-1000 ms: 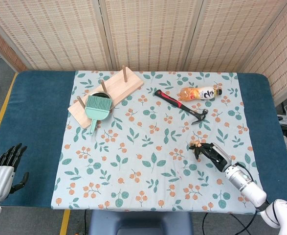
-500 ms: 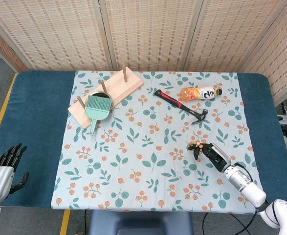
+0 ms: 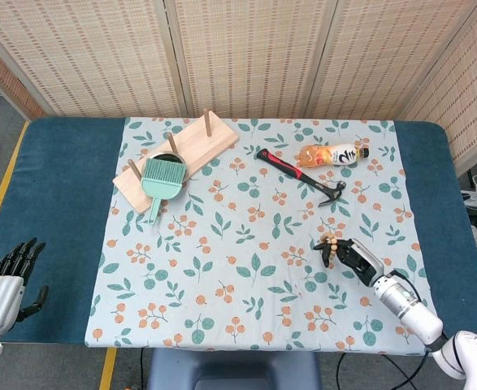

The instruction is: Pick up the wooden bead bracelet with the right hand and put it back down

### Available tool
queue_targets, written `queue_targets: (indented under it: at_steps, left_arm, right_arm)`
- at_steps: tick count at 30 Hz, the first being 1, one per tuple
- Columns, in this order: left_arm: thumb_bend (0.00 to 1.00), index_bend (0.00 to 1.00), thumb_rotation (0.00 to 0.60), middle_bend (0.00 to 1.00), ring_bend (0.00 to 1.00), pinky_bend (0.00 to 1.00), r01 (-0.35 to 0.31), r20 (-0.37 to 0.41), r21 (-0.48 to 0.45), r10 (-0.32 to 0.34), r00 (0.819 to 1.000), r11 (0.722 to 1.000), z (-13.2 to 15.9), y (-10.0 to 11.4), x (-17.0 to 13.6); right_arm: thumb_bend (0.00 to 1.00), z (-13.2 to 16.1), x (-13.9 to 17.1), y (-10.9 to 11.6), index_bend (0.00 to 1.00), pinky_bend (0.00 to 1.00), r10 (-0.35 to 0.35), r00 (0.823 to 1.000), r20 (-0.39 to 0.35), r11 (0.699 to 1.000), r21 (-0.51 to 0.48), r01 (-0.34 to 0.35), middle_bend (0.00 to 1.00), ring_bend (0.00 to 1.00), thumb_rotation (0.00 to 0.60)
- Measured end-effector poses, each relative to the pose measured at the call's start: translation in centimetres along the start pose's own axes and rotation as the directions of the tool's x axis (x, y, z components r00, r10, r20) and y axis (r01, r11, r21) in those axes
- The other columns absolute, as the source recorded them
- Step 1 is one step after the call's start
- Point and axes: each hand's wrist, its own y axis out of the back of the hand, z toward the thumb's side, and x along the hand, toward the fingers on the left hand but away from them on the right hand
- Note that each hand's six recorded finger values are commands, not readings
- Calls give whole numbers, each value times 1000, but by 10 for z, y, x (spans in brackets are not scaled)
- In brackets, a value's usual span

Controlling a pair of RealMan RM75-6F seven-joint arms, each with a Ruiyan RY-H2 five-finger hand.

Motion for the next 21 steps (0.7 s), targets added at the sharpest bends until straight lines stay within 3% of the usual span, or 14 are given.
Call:
queue_targets:
  at_steps: [21]
  left_arm:
    - [457,0,600,0,0,172,-1,0,-3,1,1000,1000,0,1,0]
  right_arm:
    - [58,1,-2,2,530,54,-17,1000,26,998,64,15,640,245,75]
